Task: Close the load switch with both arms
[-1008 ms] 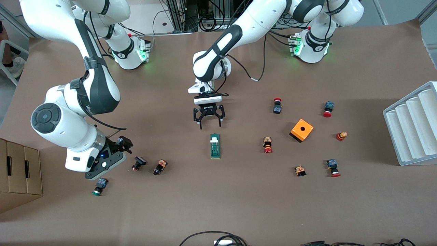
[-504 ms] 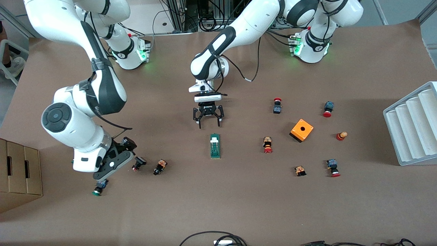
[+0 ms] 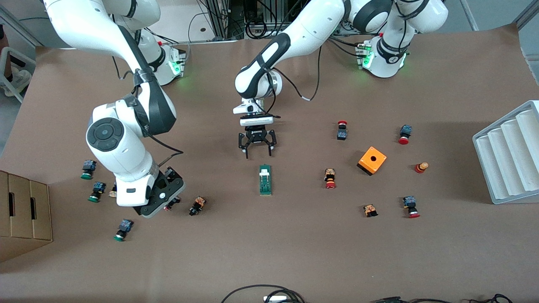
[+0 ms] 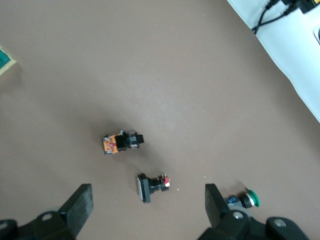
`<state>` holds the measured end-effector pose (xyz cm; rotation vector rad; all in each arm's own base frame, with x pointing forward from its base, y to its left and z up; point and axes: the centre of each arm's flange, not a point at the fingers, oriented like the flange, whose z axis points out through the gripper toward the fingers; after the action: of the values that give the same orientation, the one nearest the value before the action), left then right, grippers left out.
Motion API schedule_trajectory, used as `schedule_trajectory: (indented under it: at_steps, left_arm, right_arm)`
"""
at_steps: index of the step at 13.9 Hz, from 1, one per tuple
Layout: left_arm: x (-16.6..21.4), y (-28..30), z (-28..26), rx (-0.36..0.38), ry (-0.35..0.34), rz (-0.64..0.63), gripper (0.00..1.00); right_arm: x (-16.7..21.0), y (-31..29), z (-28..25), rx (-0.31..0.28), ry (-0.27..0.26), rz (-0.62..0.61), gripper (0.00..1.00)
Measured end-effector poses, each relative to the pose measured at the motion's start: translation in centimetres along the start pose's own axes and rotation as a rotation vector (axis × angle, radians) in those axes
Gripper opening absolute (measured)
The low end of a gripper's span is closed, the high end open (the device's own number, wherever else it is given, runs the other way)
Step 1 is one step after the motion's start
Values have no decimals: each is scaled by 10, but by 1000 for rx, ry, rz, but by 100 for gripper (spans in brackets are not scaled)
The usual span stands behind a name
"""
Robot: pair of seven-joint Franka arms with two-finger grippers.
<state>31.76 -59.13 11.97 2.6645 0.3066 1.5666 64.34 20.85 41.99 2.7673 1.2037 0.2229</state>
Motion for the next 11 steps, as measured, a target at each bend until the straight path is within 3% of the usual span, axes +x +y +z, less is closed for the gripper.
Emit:
schedule_trajectory:
  at_steps: [9, 11]
  left_arm:
    - [-7, -3, 3, -7, 9, 1, 100]
    - [-14, -6, 5, -1, 31, 15, 100]
  right_arm:
    - [22, -72, 6, 25, -11, -116, 100]
    - [27, -84, 6, -5, -12, -165, 100]
